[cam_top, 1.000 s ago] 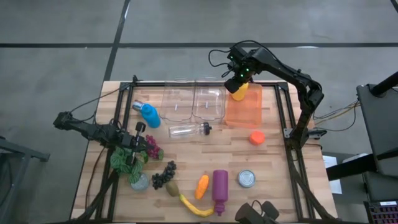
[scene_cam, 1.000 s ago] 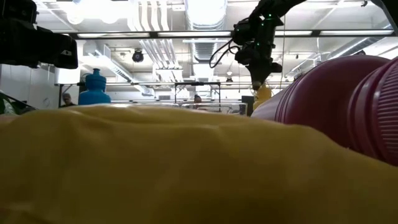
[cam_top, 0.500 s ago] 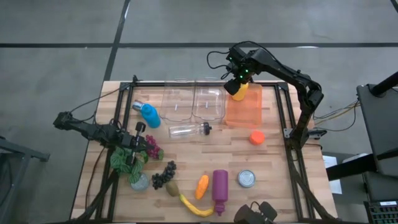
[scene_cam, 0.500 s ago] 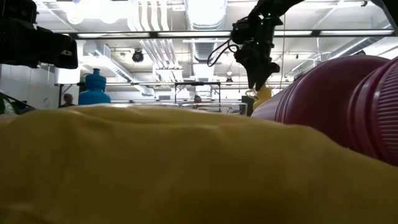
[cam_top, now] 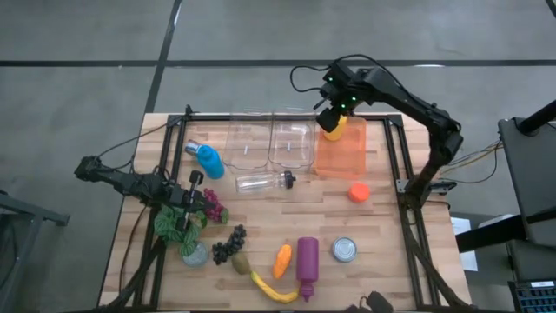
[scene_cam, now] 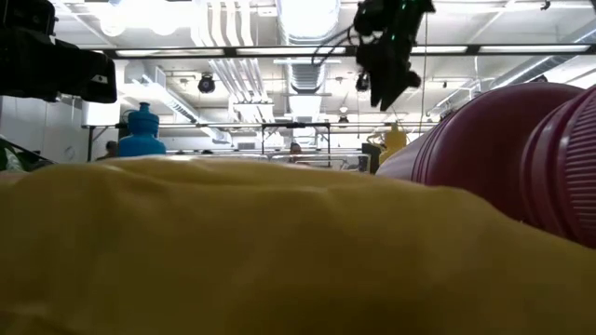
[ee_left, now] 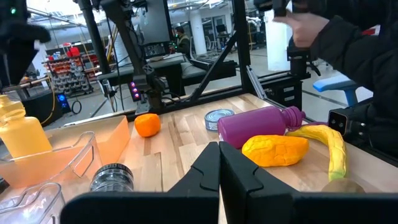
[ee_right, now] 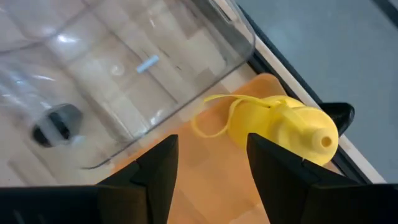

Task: Pick & Place Food Item
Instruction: Put the purple water bottle into the orange bin

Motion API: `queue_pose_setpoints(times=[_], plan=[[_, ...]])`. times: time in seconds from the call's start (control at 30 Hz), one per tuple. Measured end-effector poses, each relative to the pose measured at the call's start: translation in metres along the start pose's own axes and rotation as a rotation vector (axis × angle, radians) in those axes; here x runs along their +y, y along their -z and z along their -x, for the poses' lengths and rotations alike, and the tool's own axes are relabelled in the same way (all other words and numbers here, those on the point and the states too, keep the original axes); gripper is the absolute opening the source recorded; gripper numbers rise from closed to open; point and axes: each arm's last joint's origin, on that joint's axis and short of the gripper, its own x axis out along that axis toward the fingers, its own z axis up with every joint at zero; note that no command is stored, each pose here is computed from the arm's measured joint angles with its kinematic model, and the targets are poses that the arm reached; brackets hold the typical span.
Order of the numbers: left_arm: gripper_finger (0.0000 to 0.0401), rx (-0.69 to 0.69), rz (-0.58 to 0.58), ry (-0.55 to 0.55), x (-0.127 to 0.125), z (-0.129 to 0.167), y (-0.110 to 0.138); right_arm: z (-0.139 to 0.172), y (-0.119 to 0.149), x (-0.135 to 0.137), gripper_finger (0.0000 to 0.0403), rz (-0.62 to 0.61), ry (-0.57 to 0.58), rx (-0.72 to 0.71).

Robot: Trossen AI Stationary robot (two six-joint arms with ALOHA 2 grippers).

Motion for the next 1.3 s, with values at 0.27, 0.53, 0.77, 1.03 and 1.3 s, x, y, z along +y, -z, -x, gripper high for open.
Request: queue_pose_setpoints(times=[0.27,0.53,0.77,1.03,1.3], plan=[[0.0001,0.001,0.000,0.000,0.000,0.000,0.000,0.044,0.020,0.031,0.0190,0.054,-0.002,-0.109],[0.0001,0.001,0.000,0.000,0.000,0.000,0.000,0.080,0.056,0.068,0.0190,0.119,-0.038,-0.179],[0.0001,0.000,0.000,0.001,0.000,0.000,0.000,0.082,0.094,0.093,0.0190,0.158,-0.124,-0.205],[0.0001,0.000,0.000,0.001,0.000,0.000,0.000,0.068,0.135,0.118,0.0190,0.279,-0.221,-0.243],[0.0001,0.000,0.000,0.000,0.000,0.000,0.000,0.052,0.165,0.140,0.0190,0.412,-0.297,-0.243]])
